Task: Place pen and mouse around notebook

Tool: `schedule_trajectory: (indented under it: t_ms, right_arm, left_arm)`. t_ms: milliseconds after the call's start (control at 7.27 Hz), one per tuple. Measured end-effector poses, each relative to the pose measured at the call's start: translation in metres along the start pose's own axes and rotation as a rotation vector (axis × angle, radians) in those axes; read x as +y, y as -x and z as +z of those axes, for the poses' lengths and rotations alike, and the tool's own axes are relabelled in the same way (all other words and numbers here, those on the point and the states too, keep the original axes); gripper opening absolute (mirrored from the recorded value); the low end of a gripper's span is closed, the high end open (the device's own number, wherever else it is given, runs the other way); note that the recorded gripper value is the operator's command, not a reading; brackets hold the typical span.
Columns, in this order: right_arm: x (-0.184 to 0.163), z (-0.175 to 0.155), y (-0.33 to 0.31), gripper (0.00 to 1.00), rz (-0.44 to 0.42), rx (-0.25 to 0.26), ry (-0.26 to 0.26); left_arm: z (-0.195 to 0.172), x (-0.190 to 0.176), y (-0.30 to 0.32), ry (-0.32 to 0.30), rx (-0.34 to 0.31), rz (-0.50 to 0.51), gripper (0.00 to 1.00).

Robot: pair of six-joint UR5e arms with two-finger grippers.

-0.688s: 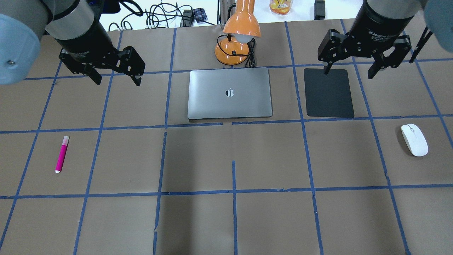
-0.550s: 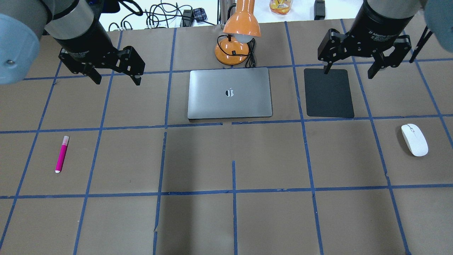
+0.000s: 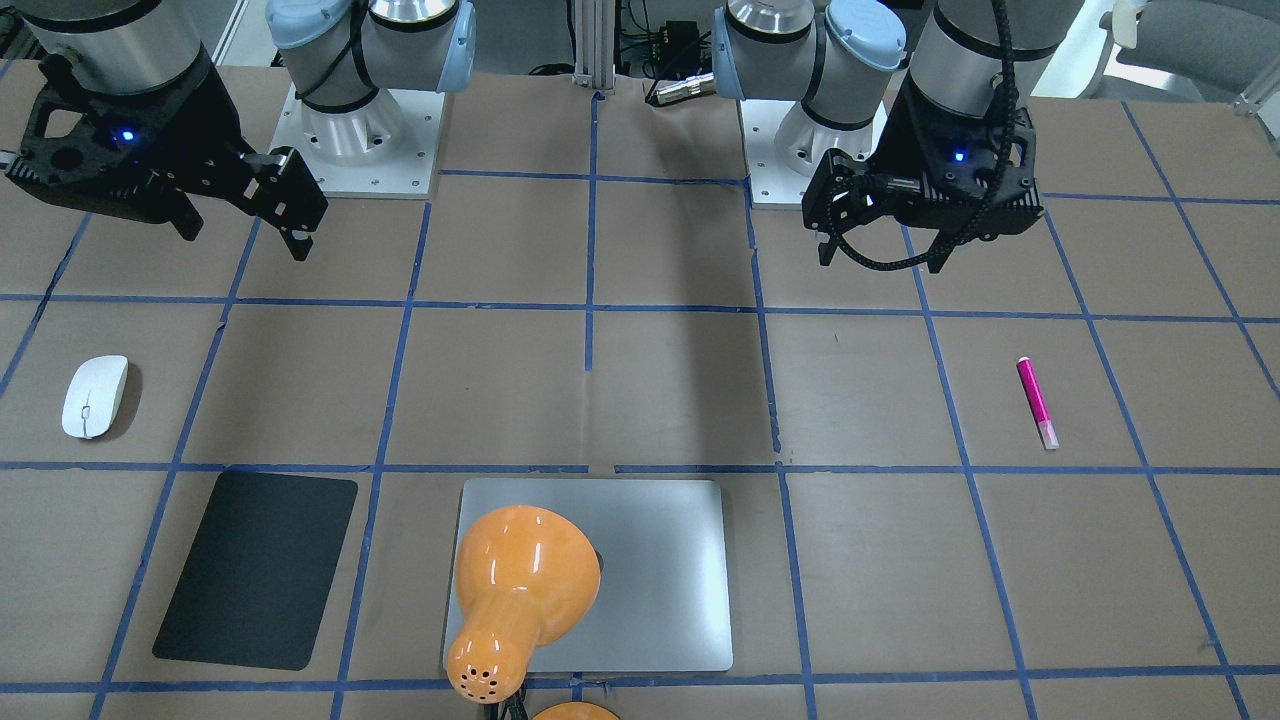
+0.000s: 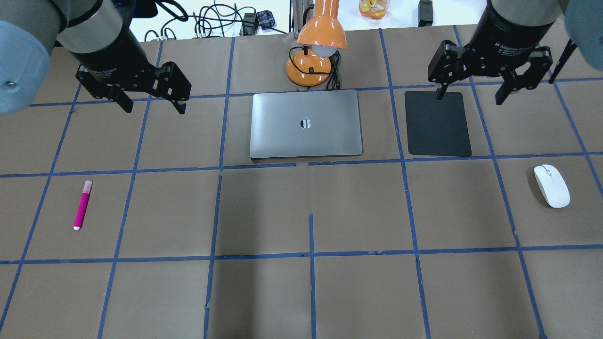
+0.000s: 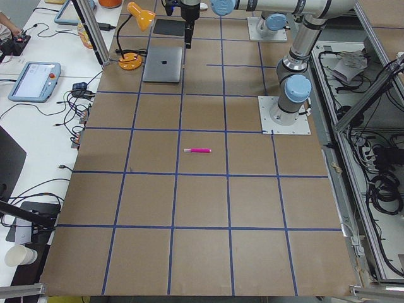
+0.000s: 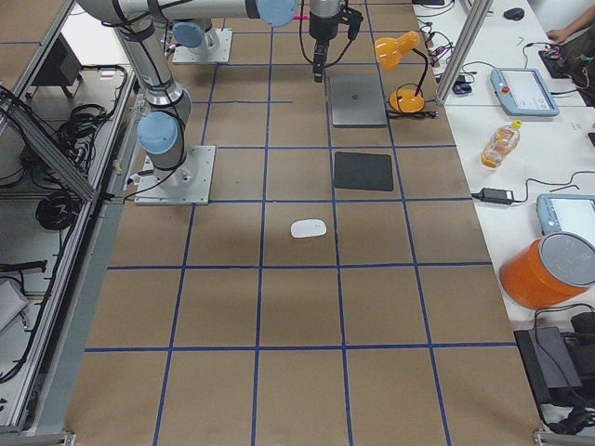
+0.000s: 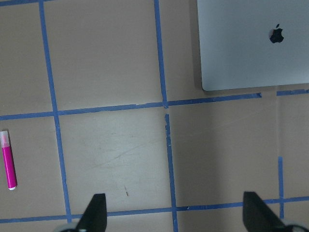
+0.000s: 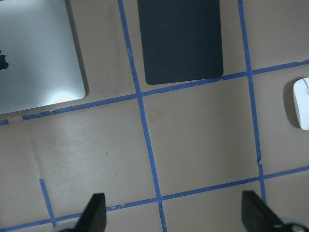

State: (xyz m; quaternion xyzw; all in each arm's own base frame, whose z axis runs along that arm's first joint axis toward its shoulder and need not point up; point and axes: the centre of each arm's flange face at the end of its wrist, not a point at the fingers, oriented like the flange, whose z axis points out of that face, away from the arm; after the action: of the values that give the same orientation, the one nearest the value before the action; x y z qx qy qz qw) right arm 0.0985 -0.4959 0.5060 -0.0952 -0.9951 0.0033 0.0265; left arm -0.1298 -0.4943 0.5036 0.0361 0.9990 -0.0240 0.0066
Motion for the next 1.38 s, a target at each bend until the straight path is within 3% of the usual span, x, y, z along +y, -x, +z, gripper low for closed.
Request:
schedule_trajectory:
  t_ms: [275, 688, 962, 1375]
  right_arm:
    - [-0.021, 0.011, -0.058, 1.00, 0.020, 0.030, 0.020]
    - [-0.055, 0.043, -0.161, 1.00, -0.018, -0.001, 0.054]
    - [-0.071, 0.075, -0.207, 1.00, -0.066, -0.021, 0.085]
    - [-0.064, 0.130, -0.264, 1.00, -0.083, -0.031, 0.087]
  left_arm:
    - [0.003, -0.002, 0.008, 0.004, 0.001, -0.011, 1.00]
    - [0.040, -0.005, 0.097, 0.040, 0.009, -0.005, 1.00]
    - [0.089, 0.003, 0.179, 0.024, 0.006, 0.057, 1.00]
    - [0.208, 0.039, 0.287, -0.010, -0.007, 0.135, 1.00]
